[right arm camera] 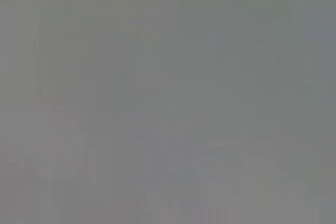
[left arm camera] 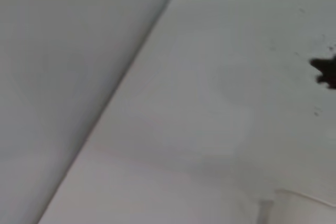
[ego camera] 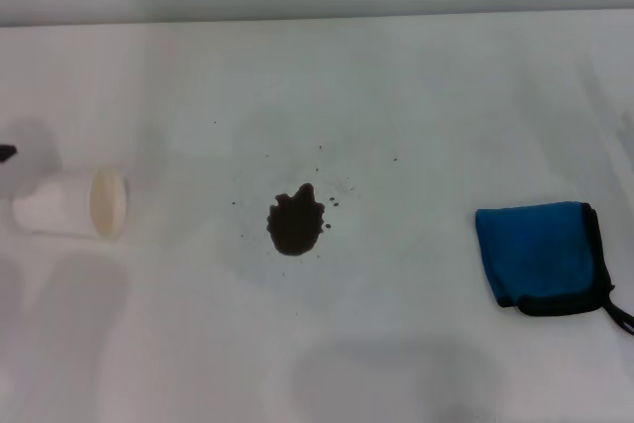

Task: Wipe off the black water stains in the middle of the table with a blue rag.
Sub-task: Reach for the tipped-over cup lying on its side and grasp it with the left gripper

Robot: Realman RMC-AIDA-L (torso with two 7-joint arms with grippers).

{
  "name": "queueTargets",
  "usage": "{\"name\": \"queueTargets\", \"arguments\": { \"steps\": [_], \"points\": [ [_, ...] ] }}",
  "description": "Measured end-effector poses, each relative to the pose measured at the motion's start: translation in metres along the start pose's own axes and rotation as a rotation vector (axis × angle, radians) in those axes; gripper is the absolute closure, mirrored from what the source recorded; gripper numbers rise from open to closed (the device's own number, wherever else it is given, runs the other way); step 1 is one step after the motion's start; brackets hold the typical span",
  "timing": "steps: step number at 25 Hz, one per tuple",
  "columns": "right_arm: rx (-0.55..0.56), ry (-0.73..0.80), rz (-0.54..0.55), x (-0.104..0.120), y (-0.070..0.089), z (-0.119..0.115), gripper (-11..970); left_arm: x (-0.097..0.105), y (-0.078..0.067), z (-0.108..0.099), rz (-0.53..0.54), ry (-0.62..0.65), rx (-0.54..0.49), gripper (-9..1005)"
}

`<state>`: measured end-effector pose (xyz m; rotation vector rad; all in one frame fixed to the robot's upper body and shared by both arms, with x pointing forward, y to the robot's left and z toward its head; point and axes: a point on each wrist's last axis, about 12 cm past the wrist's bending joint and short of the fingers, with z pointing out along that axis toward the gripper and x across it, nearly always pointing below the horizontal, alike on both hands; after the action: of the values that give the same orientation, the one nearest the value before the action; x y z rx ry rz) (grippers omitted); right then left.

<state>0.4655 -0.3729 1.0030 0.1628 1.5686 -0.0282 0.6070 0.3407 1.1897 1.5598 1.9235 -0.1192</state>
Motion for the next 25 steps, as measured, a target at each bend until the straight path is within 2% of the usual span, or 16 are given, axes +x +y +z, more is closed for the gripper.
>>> {"name": "queueTargets", "arguments": {
  "steps": [5, 11, 17, 25],
  "points": [
    [0.013, 0.009, 0.021, 0.004, 0.001, -0.007, 107, -0.005, -0.006, 0.015, 0.124, 0.036, 0.034, 109],
    [0.012, 0.024, 0.035, 0.008, 0.003, -0.012, 108, -0.006, -0.010, 0.033, 0.214, 0.081, 0.099, 109],
    [0.020, 0.035, 0.047, 0.011, 0.004, -0.017, 108, -0.002, -0.019, 0.044, 0.260, 0.073, 0.149, 109],
    [0.022, 0.041, 0.054, 0.012, 0.005, -0.019, 108, -0.001, -0.022, 0.056, 0.284, 0.085, 0.170, 108]
  ]
}}
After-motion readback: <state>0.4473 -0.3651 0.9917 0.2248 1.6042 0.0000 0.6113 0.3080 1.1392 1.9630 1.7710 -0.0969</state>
